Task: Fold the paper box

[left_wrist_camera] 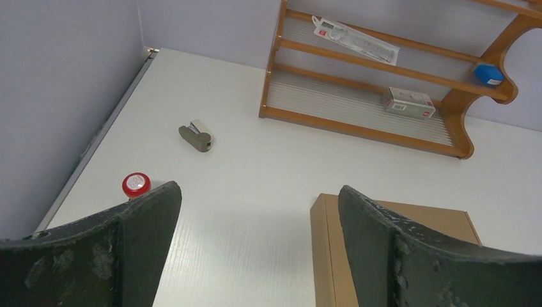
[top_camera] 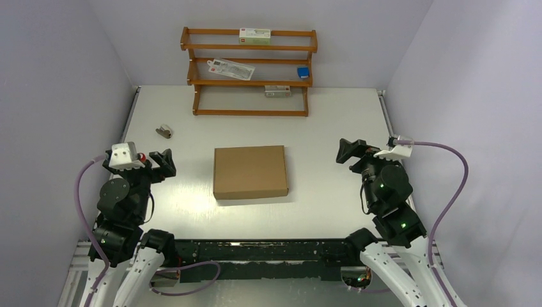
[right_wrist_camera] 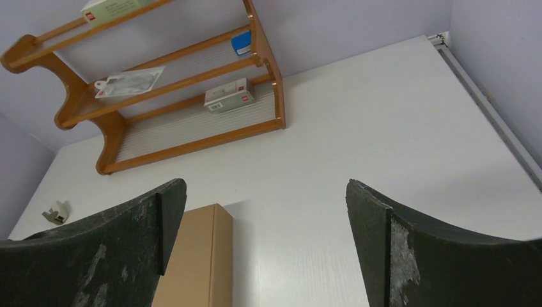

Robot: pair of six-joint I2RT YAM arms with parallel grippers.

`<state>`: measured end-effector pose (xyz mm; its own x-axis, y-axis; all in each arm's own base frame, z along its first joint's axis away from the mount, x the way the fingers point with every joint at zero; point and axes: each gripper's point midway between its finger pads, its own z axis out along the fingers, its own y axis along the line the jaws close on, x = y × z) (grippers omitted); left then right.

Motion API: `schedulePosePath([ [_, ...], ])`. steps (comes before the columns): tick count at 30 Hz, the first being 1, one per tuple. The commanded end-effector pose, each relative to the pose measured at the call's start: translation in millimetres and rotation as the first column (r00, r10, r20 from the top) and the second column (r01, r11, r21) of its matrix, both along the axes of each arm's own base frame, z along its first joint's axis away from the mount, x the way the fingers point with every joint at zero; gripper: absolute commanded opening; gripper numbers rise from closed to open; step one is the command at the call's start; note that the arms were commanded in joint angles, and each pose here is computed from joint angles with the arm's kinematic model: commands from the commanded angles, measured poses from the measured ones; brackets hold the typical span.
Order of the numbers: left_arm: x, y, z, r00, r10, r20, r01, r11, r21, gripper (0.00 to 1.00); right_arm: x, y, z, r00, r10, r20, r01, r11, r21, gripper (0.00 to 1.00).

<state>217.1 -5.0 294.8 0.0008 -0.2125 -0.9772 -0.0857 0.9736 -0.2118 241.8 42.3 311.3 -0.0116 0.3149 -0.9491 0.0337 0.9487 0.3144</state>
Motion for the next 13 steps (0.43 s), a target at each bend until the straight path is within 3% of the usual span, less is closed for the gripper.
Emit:
schedulePosePath([
  [1, 2.2, 0.0, 5.4, 1.000, -0.003, 0.016, 0.003, 1.000, 0.014, 0.97, -1.7, -0.6, 8.1, 0.999, 0.004, 0.036, -0.005, 1.000, 0.008, 1.00],
  [13, 2.5, -0.5, 4.2, 1.000, -0.006, 0.012, 0.006, 1.000, 0.016, 0.97, -7.1, -1.7, 14.8, 0.997, 0.014, 0.069, -0.015, 1.000, 0.018, 1.00],
])
